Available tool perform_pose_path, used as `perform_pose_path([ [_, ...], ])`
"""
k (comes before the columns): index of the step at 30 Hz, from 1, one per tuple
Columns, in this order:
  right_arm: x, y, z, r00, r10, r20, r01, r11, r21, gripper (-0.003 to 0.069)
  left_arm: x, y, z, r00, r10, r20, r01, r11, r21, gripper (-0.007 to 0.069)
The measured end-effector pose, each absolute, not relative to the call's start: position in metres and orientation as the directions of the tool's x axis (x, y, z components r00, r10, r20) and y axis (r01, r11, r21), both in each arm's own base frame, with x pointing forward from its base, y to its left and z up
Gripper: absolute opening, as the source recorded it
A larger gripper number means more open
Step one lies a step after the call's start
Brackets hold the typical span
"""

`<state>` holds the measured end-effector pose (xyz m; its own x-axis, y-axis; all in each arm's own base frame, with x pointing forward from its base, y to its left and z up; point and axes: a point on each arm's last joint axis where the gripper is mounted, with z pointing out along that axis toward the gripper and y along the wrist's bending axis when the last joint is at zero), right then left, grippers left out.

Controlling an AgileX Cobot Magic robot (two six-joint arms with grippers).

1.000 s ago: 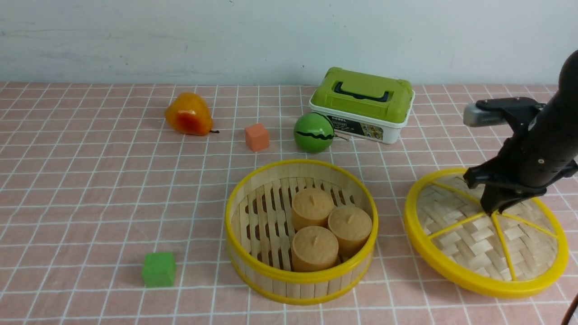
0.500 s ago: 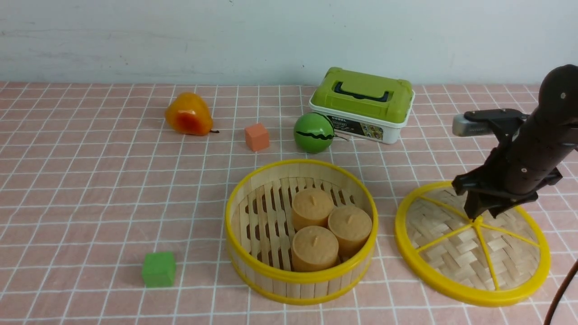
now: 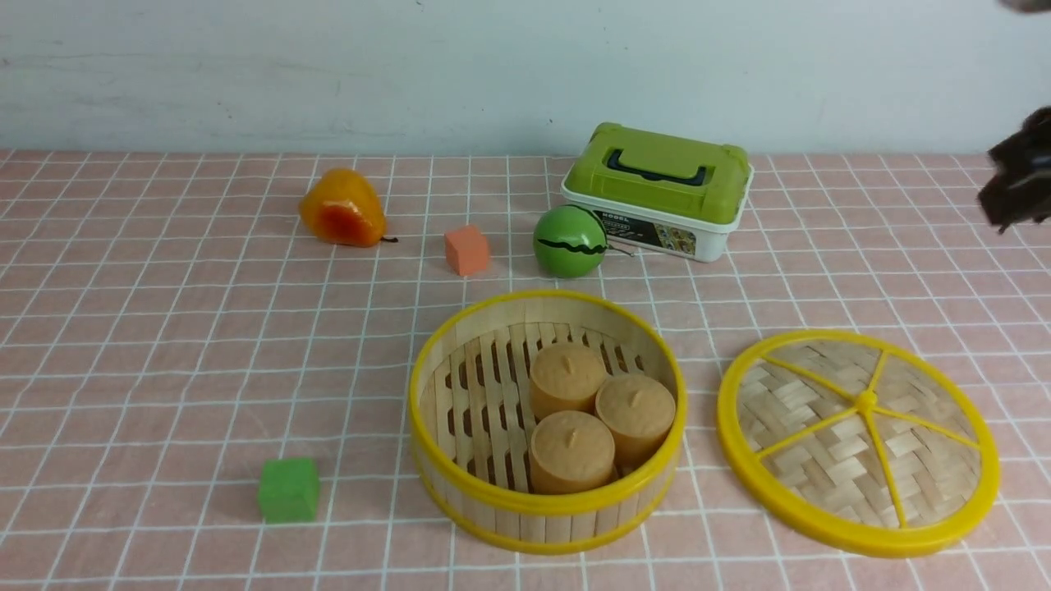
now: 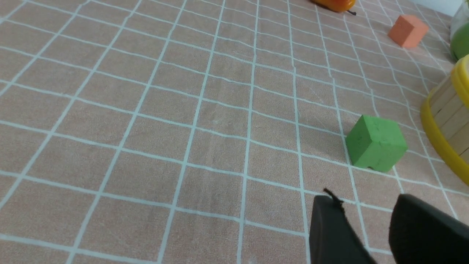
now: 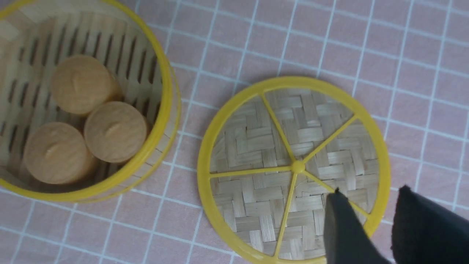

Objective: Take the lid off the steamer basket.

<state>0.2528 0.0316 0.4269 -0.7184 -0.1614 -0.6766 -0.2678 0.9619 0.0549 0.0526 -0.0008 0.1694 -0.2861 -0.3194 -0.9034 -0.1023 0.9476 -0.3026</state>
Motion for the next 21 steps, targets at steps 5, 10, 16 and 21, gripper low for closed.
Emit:
perform_pose_path([
  [5,0.194,0.031,0.443,-0.633,-0.175,-0.754,-0.312,0.949,0.041,0.0004,0.053,-0.001,0.169,-0.286,-0.319,-0.903,-0.102,0.948,-0.303,0.0239],
  [10,0.148,0.031,0.434,-0.552,-0.139,-0.822,-0.315,0.948,0.052,-0.0022,0.053,-0.001,0.169,-0.287,-0.319,-0.903,-0.103,0.948,-0.303,0.0239],
  [16,0.121,0.030,0.424,-0.524,-0.130,-0.842,-0.317,0.947,0.052,-0.0021,0.052,-0.001,0.169,-0.289,-0.319,-0.903,-0.103,0.948,-0.302,0.0239],
  [21,0.102,0.029,0.421,-0.539,-0.146,-0.829,-0.331,0.942,0.050,-0.0017,0.052,-0.001,0.169,-0.289,-0.319,-0.903,-0.103,0.948,-0.302,0.0239],
])
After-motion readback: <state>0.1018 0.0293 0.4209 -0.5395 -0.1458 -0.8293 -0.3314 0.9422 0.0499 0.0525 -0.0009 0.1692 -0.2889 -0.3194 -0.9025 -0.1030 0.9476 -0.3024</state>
